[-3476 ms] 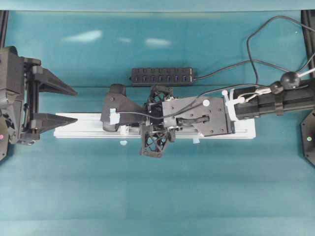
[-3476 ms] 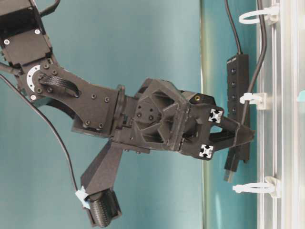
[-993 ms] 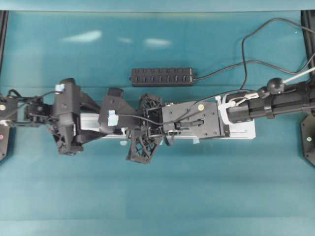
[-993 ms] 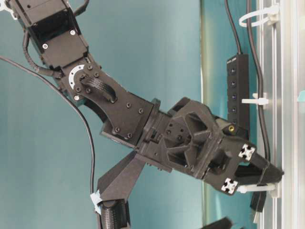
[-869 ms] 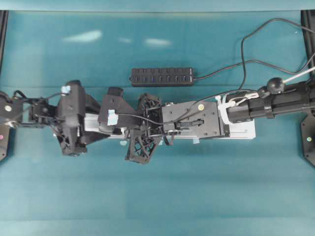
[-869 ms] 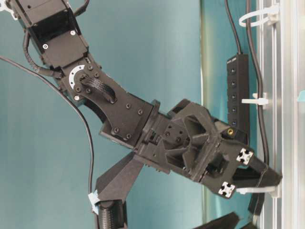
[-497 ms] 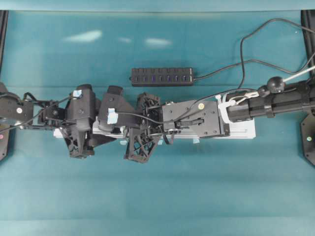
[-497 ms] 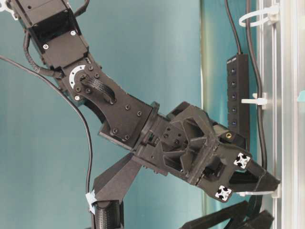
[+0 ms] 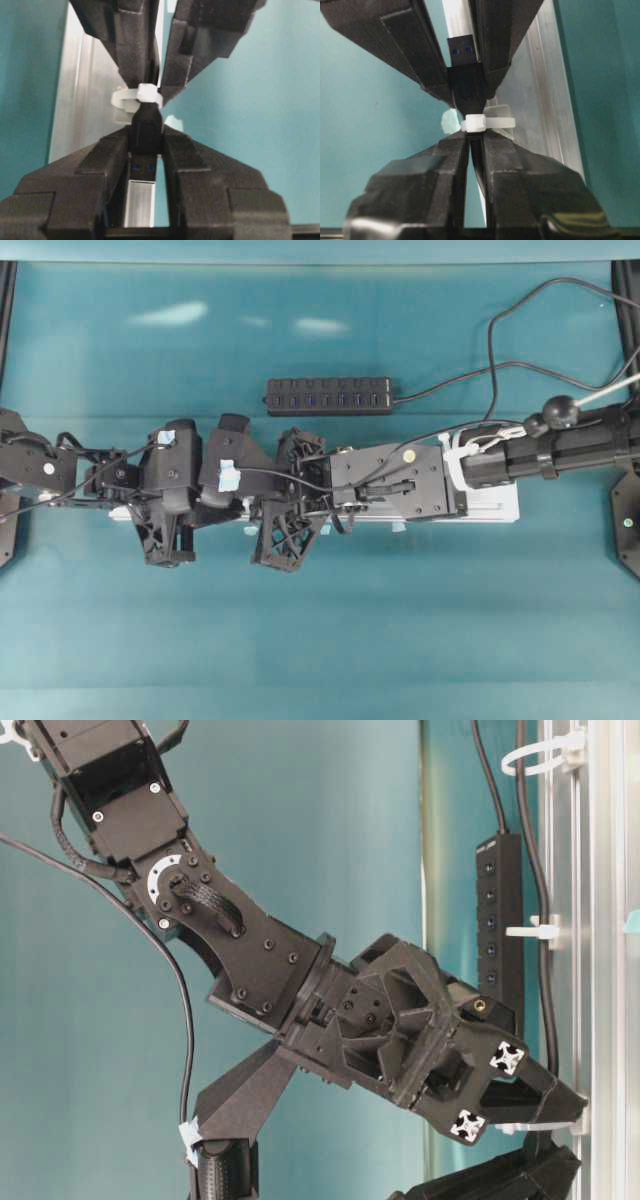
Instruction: Pass the USB cable through three rings with both arms.
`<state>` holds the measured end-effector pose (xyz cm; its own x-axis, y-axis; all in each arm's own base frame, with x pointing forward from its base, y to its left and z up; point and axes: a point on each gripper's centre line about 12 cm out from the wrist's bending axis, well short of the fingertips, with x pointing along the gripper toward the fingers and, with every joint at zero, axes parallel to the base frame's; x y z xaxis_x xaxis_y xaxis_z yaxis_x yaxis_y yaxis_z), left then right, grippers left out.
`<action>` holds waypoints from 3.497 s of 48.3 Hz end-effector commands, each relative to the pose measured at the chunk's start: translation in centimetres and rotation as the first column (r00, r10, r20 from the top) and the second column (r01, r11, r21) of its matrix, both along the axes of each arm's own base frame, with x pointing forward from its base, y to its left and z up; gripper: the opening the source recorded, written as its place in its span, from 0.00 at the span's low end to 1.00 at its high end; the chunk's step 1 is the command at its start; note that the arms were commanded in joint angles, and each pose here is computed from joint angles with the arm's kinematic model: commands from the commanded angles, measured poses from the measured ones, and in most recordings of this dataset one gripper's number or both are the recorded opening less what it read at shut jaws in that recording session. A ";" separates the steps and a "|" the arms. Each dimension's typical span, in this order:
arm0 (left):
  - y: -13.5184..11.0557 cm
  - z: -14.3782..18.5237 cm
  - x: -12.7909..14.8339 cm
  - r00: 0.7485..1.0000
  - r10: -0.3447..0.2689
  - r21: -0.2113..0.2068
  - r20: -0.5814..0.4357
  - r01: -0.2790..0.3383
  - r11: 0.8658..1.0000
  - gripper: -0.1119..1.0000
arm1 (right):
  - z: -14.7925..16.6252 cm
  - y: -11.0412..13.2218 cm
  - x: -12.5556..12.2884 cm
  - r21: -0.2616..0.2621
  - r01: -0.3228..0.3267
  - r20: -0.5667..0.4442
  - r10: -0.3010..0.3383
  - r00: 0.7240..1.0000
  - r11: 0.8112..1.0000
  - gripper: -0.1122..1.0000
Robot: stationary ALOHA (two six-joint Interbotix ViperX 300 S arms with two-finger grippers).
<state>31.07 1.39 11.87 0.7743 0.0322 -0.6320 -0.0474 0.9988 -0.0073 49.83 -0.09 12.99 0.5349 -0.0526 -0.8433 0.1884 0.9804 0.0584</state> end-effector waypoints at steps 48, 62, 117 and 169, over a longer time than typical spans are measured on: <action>0.3 1.5 0.0 0.999 0.007 0.004 0.040 -0.008 1.000 0.29 | 3.2 0.6 -1.1 -0.001 -0.014 0.063 0.014 0.998 1.000 0.86; 0.3 2.3 -0.4 0.998 0.008 0.007 0.056 -0.008 1.000 0.29 | 4.5 0.4 -2.3 -0.008 -0.015 0.077 0.016 0.997 1.000 0.86; 0.2 5.1 -2.7 1.000 0.006 0.010 0.030 -0.007 1.000 0.29 | 9.2 -0.6 -10.5 -0.017 -0.011 0.200 0.014 0.980 1.000 0.85; 0.1 6.9 -2.7 0.997 0.004 0.012 0.072 -0.004 1.000 0.29 | 12.0 0.2 -17.7 -0.012 -0.056 0.464 0.056 0.884 0.998 0.85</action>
<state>27.85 1.50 17.52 0.7928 0.0427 -0.6079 -0.0547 0.9985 -0.0012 32.09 0.02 24.04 0.8497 -0.0124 -0.5272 0.0919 0.9879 0.1248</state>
